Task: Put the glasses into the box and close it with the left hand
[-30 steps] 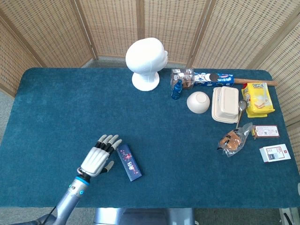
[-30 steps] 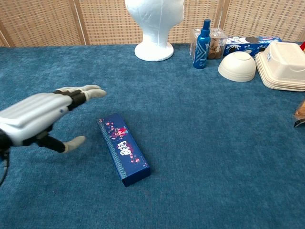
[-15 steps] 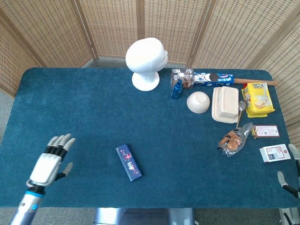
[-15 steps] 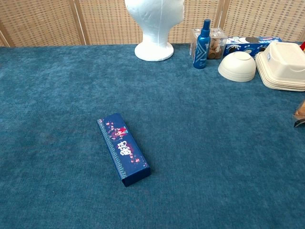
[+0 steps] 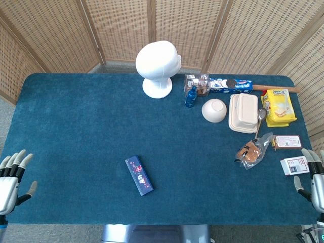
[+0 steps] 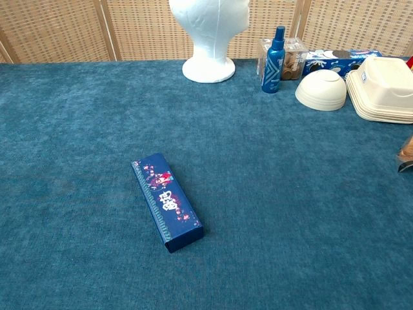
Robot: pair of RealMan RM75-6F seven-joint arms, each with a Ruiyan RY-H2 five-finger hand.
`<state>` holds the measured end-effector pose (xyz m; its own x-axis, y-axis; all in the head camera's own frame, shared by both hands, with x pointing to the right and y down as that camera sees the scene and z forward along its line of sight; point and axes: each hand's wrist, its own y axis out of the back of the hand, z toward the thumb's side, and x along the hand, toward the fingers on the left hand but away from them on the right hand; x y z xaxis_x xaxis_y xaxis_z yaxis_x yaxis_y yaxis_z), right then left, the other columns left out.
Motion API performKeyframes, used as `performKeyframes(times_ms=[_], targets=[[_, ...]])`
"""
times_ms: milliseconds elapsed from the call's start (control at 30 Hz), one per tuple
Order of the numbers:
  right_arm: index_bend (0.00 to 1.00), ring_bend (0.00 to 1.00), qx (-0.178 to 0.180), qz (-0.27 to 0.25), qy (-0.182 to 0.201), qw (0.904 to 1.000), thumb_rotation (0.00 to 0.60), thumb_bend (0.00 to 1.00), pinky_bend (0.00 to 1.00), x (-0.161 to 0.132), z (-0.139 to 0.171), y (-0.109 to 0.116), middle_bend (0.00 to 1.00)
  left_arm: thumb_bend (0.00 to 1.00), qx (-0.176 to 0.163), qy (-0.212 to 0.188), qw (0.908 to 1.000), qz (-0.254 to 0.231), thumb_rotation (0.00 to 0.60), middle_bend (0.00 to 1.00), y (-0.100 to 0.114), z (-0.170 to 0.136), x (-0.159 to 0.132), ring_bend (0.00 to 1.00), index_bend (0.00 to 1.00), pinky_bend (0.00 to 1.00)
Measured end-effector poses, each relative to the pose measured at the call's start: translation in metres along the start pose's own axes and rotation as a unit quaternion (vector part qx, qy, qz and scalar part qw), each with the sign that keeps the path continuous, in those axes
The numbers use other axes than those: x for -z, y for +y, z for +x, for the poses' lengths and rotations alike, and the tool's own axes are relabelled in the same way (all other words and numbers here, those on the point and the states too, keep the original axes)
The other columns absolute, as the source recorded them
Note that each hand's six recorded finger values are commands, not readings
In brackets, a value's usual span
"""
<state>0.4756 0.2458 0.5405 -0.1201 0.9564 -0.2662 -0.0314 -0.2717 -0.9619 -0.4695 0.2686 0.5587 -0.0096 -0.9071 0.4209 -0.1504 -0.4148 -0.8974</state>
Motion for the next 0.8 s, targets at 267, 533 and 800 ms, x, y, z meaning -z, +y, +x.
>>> performKeyframes(times_ms=[267,533,800], targets=[[0.15,0.05,-0.008,-0.008,0.011,0.9999,0.595,0.38,0.21,-0.009,-0.006,-0.003,0.16,0.36,-0.011,0.01,0.9998,-0.011,0.6,0.05,0.0,-0.007,0.004,0.0,0.09,0.0],[0.15,0.05,-0.01,-0.016,0.008,0.9998,0.592,0.38,0.21,-0.004,-0.005,-0.005,0.16,0.36,-0.029,0.013,0.9993,-0.018,0.6,0.04,0.011,-0.004,0.0,0.0,0.09,0.0],[0.15,0.04,-0.007,-0.021,0.011,0.9997,0.597,0.38,0.21,-0.007,-0.006,-0.005,0.17,0.36,-0.034,0.02,0.999,-0.02,0.6,0.04,0.013,-0.001,0.002,0.0,0.09,0.0]])
